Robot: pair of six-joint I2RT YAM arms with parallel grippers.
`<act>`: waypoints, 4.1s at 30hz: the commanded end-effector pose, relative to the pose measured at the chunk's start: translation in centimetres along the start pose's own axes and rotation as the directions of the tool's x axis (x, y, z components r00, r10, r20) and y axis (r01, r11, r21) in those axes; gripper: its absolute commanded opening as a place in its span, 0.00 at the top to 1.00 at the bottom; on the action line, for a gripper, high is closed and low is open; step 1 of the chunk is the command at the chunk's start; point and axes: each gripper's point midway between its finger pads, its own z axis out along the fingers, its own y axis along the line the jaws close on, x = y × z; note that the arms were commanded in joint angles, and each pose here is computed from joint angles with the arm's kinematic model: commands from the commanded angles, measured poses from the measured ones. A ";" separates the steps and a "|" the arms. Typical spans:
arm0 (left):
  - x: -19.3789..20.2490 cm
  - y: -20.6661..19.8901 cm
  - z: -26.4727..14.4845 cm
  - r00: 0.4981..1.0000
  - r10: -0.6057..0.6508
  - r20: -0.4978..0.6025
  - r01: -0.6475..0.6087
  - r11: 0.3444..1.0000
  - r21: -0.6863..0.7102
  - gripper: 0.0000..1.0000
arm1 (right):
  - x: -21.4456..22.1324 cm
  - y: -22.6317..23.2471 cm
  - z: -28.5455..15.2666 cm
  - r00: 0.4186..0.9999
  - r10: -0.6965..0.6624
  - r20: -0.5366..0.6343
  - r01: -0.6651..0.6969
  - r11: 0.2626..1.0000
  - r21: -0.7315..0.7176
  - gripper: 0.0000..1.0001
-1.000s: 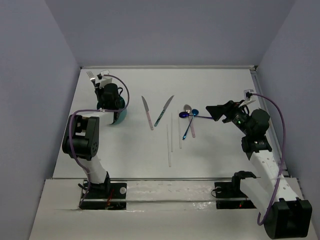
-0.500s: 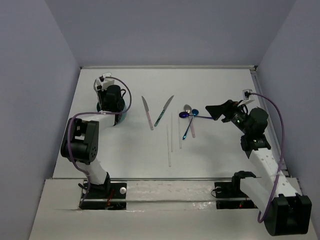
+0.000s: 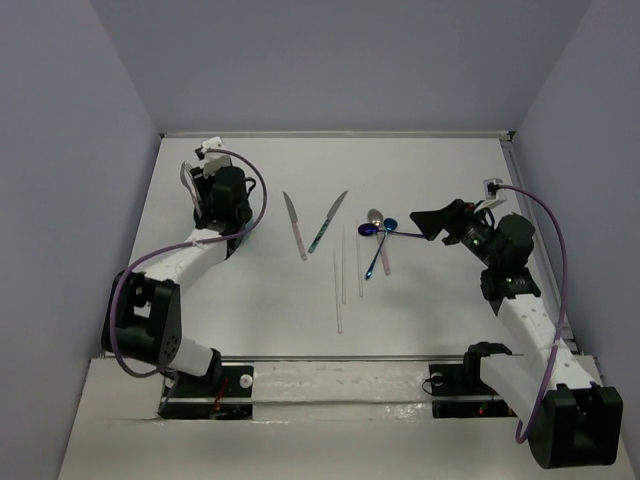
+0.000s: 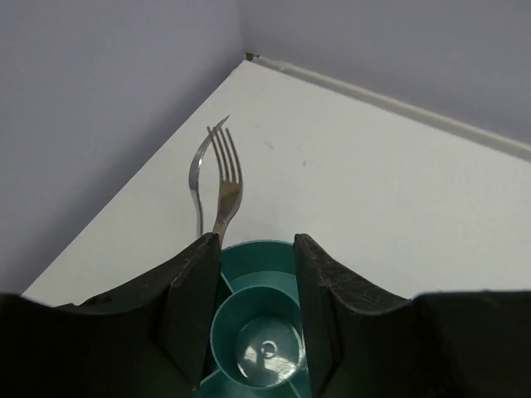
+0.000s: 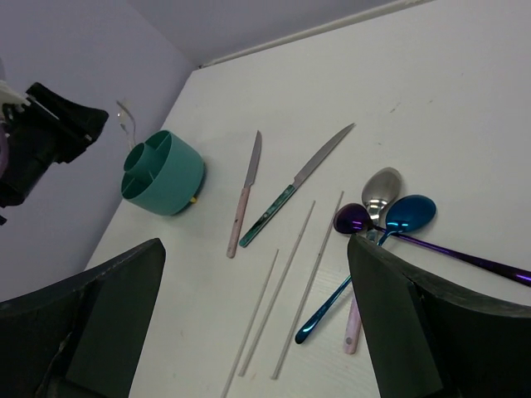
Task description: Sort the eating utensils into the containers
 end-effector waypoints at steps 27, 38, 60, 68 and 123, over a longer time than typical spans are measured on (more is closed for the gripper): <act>11.0 -18.0 -12.1 0.846 0.003 -0.533 0.214 0.914 0.345 0.41 | -0.9 0.8 0.5 1.000 -0.017 0.016 0.018 0.999 -0.040 0.03; 14.9 -17.5 -11.1 0.836 0.072 -0.544 0.114 0.947 0.301 0.60 | -0.9 0.9 0.4 1.000 -0.016 0.016 0.017 0.999 -0.042 0.03; 19.2 -15.9 -8.9 0.822 0.137 -0.553 0.017 0.964 0.264 0.97 | -0.9 1.1 0.3 1.000 -0.015 0.017 0.016 0.999 -0.050 0.03; 12.4 -15.2 -9.1 0.883 0.103 -0.457 0.044 0.953 0.300 1.00 | -0.8 0.9 0.5 1.000 -0.012 0.012 0.012 0.999 -0.047 0.03; -3.9 0.4 2.5 0.991 0.082 0.108 -0.059 0.978 -0.201 1.00 | -0.6 1.4 0.5 1.000 -0.005 0.013 0.006 0.997 -0.082 0.03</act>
